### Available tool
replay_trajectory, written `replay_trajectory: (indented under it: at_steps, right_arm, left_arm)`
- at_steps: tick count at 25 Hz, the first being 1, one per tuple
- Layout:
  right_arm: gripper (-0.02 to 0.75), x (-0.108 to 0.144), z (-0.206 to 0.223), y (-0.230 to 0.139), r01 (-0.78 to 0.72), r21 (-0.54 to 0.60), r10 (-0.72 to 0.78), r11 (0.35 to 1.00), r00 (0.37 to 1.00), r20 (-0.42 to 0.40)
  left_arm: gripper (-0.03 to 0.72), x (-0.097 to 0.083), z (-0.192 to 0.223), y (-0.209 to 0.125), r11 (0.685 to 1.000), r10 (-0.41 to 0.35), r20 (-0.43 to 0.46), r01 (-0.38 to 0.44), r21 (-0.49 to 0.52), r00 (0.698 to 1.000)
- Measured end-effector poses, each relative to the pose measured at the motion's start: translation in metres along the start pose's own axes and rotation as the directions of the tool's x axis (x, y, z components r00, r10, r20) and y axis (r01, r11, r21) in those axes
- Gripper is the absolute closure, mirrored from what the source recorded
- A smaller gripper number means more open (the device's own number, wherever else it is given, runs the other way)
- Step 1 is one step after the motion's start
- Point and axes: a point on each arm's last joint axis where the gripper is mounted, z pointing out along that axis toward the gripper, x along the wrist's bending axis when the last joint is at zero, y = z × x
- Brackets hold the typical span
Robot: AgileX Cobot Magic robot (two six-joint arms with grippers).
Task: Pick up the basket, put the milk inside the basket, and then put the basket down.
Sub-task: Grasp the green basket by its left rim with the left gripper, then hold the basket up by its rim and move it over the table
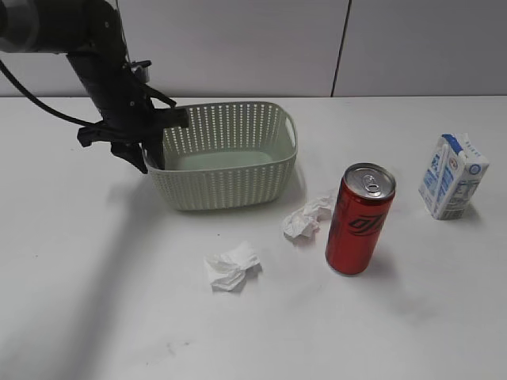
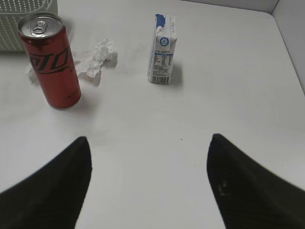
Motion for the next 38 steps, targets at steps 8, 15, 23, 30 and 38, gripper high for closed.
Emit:
replay_trajectory:
  at_steps: [8,15,23,30,38]
  right_arm:
    - [0.146,0.000,0.000,0.000,0.000,0.000,0.000,1.000,1.000,0.000]
    - [0.146,0.000,0.000,0.000,0.000,0.000,0.000,1.000,1.000,0.000]
    - [0.146,0.000,0.000,0.000,0.000,0.000,0.000,1.000,1.000,0.000]
    - [0.146,0.000,0.000,0.000,0.000,0.000,0.000,1.000,1.000,0.000]
    - [0.146,0.000,0.000,0.000,0.000,0.000,0.000,1.000,1.000,0.000]
  left_arm:
    - [0.688,-0.001,0.001,0.001,1.000,-0.009,0.009,0.009,-0.006,1.000]
    - [0.690,-0.001,-0.006,-0.001,0.998,-0.052,0.051,0.051,0.023,0.997]
    - [0.689,-0.008,-0.067,-0.012,0.999,-0.026,0.107,0.023,0.023,0.994]
    - [0.689,-0.005,-0.111,-0.030,0.999,0.034,0.076,-0.036,0.032,0.997]
    - [0.689,0.022,-0.160,-0.092,1.000,-0.008,-0.008,0.008,-0.014,1.000]
